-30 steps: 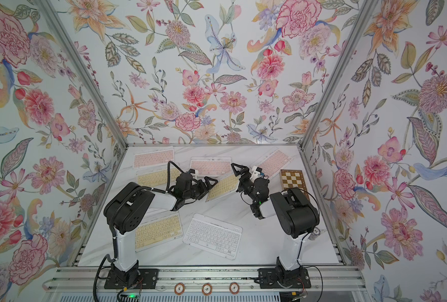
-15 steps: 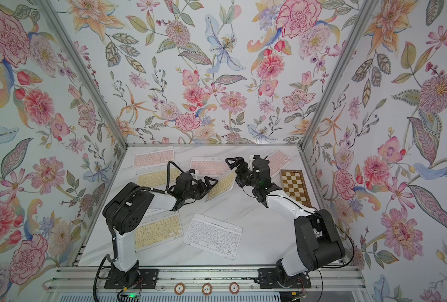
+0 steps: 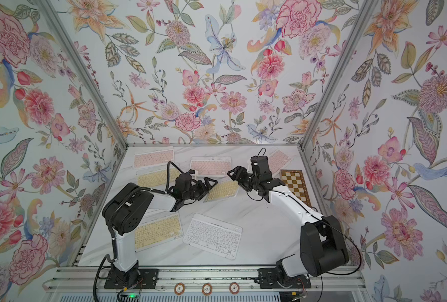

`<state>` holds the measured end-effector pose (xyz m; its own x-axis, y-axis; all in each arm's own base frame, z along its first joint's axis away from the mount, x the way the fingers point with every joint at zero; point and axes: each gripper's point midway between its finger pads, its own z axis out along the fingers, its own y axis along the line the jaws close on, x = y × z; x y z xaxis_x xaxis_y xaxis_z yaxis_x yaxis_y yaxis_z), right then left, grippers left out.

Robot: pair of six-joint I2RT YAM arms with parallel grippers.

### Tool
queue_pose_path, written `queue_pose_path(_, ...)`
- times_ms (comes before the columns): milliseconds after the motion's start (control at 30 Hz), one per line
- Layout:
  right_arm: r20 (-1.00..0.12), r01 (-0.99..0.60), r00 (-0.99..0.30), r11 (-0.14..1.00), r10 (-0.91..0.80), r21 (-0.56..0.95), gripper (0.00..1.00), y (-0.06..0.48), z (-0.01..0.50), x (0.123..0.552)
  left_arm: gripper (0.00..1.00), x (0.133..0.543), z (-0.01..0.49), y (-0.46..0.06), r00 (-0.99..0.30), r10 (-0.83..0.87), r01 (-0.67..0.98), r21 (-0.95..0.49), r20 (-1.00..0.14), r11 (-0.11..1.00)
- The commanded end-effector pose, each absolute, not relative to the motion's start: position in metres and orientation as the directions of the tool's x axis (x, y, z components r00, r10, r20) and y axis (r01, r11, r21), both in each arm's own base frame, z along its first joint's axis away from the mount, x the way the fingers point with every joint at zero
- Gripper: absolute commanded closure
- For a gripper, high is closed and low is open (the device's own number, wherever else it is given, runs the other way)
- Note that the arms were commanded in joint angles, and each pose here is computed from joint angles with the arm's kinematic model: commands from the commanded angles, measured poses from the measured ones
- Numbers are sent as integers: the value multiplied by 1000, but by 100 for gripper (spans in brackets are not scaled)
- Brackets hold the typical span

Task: Stack the numeric keypads
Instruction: Pick up the numeric keypad from the center of the board.

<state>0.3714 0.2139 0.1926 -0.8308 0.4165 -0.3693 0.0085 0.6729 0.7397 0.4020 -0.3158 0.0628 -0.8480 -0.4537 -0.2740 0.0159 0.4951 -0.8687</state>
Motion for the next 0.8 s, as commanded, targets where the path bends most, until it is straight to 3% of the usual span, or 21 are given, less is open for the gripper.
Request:
queue_pose_path(0,-481,-107,-821,746,306,658,37,211,211,363,1,400,76,-313,-849,-445,41,-875,-285,482)
queue_pose_path(233,-492,-129,-834,780,248,612,52,206,200,357,1,402,78,-313,-846,-448,41,-873,-290,487)
queue_pose_path(300,-498,-136,-834,788,236,601,60,206,200,356,1,402,79,-313,-844,-448,43,-871,-294,490)
queue_pose_path(767,-525,-178,-828,795,198,580,86,199,207,356,1,405,90,-311,-835,-438,66,-851,-333,522)
